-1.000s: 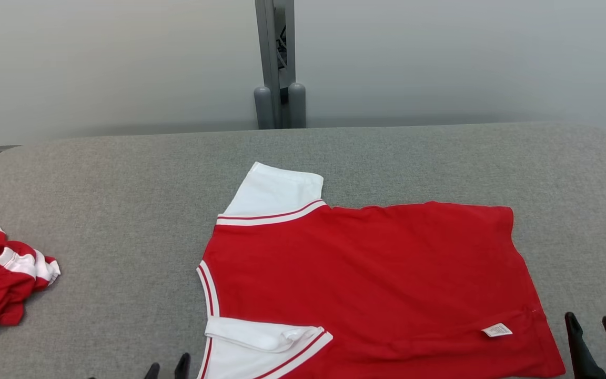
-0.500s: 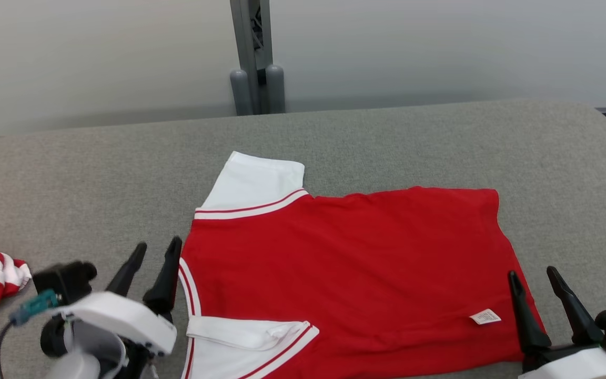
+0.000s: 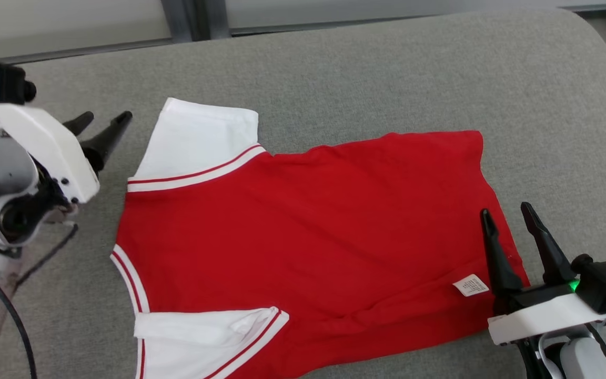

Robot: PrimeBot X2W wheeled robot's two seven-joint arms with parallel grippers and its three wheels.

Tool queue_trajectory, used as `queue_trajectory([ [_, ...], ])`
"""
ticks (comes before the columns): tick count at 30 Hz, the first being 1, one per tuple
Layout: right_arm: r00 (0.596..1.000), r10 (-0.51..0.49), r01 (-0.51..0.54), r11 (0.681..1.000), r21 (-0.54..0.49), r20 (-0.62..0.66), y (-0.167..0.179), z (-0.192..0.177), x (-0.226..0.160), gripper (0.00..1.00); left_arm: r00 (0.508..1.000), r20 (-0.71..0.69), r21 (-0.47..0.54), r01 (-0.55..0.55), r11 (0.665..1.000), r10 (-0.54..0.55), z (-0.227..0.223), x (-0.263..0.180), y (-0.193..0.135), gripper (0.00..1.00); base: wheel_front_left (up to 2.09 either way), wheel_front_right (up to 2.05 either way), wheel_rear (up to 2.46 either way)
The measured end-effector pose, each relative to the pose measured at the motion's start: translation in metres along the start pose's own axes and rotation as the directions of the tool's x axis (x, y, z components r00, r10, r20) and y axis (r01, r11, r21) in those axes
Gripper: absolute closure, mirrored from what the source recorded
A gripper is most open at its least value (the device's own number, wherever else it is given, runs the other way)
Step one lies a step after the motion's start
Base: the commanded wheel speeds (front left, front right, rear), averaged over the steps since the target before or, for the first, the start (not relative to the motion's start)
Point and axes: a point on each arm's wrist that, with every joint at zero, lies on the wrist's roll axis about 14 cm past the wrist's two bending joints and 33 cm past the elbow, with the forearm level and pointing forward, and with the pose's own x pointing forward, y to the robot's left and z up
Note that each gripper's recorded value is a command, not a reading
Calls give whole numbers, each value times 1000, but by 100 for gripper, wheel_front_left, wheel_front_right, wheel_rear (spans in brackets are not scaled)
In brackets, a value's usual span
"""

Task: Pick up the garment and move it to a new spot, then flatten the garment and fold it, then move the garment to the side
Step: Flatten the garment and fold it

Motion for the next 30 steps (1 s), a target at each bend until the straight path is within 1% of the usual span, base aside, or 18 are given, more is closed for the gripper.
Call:
queue_trajectory([
  [4,1000,-23,23,1000,5,-21,-4,-9,6,0,988,-154,7,15,1000,-14,1,26,3,0,0,0,0],
  [9,998,-46,46,999,6,-44,-10,-19,14,0,961,-277,33,-17,999,25,1,56,9,0,0,0,0],
  [10,998,-46,46,999,6,-44,-10,-19,14,0,961,-277,33,-17,999,25,1,56,9,0,0,0,0],
  [13,997,-52,53,999,6,-59,-11,-25,17,0,931,-362,27,-27,999,35,-11,71,10,0,0,0,0],
  [17,996,-61,62,998,3,-62,-14,-27,22,0,918,-392,50,-34,998,51,-13,88,11,0,0,0,0],
  [23,993,-113,113,994,-3,-40,-31,-21,24,0,901,-431,70,-28,997,55,-24,109,17,0,0,0,0],
  [30,988,-143,143,990,11,-53,-39,-25,21,0,885,-461,85,-21,996,58,-37,122,22,0,0,0,0],
])
